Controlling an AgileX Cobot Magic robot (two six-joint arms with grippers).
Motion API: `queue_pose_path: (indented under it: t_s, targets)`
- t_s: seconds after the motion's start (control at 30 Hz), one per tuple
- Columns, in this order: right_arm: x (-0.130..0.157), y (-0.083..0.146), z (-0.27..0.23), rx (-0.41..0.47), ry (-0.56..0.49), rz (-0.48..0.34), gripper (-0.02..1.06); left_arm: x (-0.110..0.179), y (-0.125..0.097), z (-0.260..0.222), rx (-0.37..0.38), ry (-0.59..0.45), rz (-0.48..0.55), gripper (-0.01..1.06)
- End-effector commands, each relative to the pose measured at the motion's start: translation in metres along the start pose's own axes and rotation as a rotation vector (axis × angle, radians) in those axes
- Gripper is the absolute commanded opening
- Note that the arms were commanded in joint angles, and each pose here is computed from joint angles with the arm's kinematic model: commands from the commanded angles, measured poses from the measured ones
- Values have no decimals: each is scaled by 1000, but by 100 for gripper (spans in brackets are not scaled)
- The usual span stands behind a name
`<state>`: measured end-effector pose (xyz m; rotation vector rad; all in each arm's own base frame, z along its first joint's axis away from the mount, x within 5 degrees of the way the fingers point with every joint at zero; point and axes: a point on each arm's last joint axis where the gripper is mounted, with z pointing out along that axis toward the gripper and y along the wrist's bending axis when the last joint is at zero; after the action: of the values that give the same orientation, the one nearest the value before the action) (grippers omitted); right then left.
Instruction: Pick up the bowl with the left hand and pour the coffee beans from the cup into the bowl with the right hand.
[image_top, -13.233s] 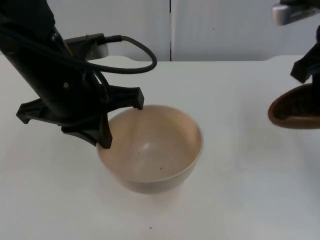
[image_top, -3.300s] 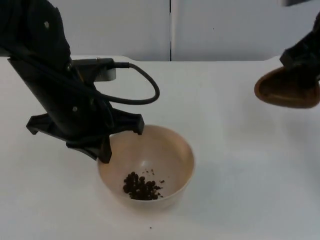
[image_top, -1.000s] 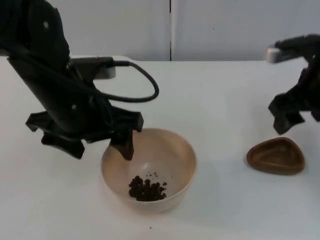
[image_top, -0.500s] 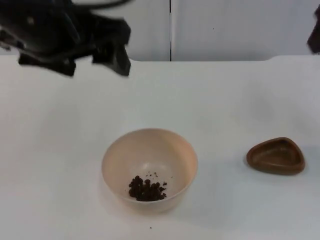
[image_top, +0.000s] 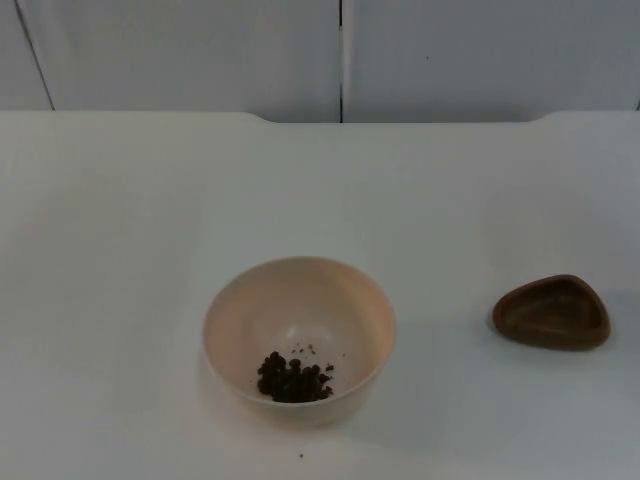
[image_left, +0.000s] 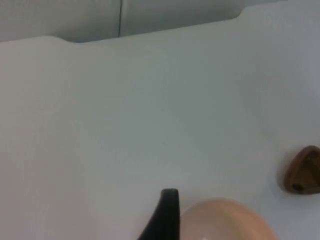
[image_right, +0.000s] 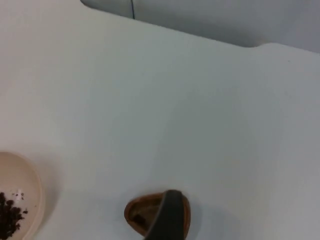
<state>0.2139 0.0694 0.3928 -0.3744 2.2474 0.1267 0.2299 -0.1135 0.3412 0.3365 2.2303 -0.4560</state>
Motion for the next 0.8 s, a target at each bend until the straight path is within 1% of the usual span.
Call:
queue_pose_path:
  t_s: [0.0, 0.2, 0.3, 0.4, 0.5, 0.53, 0.63, 0.7, 0.73, 0.77]
  targets:
    - [3, 0, -12, -6, -12, 9, 73, 1, -2, -7, 9, -7, 2, 80]
    - [9, 0, -46, -17, -77, 20, 73, 2, -6, -30, 26, -34, 21, 80]
    - [16, 0, -55, -16, -98, 7, 73, 1, -7, -39, 35, -57, 27, 80]
    - [29, 0, -60, -20, -110, 4, 73, 2, -9, -52, 42, -78, 38, 80]
    - [51, 1, -61, -20, -107, 4, 73, 6, -11, -64, 48, -74, 75, 80]
    - [51, 1, -61, -20, -107, 4, 73, 6, -11, -64, 48, -74, 75, 80]
    - [73, 1, -66, -20, -108, 4, 73, 9, -12, -74, 53, -80, 97, 80]
    - [86, 2, -71, -26, -119, 9, 73, 19, -10, -78, 51, -102, 95, 80]
    - [86, 2, -71, -26, -119, 9, 73, 19, -10, -78, 51, -102, 95, 80]
    - [96, 2, -75, -26, -133, 9, 73, 27, -8, -80, 45, -126, 97, 80]
